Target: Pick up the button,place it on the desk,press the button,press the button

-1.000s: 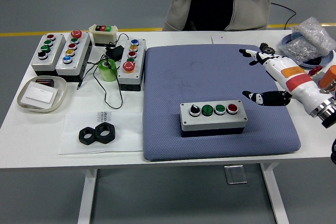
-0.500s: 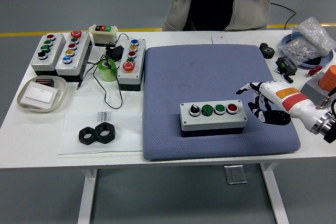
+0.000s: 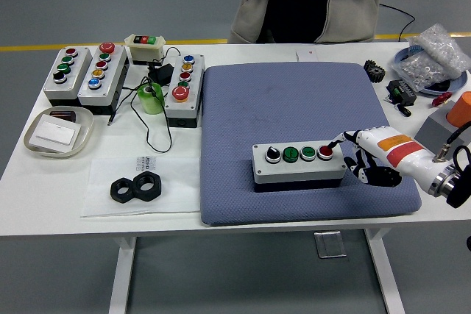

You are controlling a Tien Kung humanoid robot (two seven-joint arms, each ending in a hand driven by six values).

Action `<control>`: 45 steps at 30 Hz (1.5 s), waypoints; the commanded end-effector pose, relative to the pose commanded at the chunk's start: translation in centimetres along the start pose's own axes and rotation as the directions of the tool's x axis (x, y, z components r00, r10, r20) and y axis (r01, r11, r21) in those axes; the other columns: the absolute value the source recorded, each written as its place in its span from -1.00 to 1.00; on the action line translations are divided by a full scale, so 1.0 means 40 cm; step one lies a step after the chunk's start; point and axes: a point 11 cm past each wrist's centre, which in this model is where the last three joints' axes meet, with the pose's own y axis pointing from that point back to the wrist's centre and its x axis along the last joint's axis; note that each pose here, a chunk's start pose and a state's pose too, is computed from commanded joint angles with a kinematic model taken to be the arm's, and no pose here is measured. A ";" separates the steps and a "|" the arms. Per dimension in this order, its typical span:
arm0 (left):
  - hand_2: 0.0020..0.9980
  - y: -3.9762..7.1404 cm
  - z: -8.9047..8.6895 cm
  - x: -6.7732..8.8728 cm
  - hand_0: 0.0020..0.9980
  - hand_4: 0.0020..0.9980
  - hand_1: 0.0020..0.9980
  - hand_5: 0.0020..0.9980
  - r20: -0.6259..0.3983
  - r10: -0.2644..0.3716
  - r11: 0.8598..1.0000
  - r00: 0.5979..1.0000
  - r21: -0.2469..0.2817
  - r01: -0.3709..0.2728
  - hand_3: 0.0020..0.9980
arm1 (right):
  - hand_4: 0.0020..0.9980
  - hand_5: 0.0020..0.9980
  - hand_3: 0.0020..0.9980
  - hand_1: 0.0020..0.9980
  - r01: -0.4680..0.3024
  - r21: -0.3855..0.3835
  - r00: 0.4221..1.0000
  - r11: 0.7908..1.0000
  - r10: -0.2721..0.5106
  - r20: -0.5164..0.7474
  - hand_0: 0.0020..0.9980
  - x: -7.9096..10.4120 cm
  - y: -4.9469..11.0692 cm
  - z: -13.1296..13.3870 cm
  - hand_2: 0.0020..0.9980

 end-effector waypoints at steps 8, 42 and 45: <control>0.70 0.000 0.002 -0.001 0.45 0.24 0.65 1.00 -0.001 -0.001 1.000 1.000 -0.002 0.001 0.65 | -0.14 -1.00 0.42 -0.82 0.019 -0.008 1.000 1.000 -0.019 -0.007 -0.35 -0.017 -0.006 -0.001 -0.58; 0.70 0.000 0.005 -0.002 0.45 0.25 0.65 1.00 -0.003 -0.002 1.000 1.000 -0.004 0.002 0.65 | -0.14 -1.00 0.44 -0.82 0.064 -0.018 0.998 0.998 -0.065 -0.021 -0.35 -0.049 -0.016 -0.004 -0.58; 0.70 0.000 0.003 -0.002 0.45 0.25 0.65 1.00 -0.002 -0.002 1.000 1.000 -0.002 0.002 0.65 | -0.14 -1.00 0.44 -0.82 0.012 -0.003 1.000 1.000 -0.012 -0.015 -0.35 -0.023 -0.015 -0.012 -0.58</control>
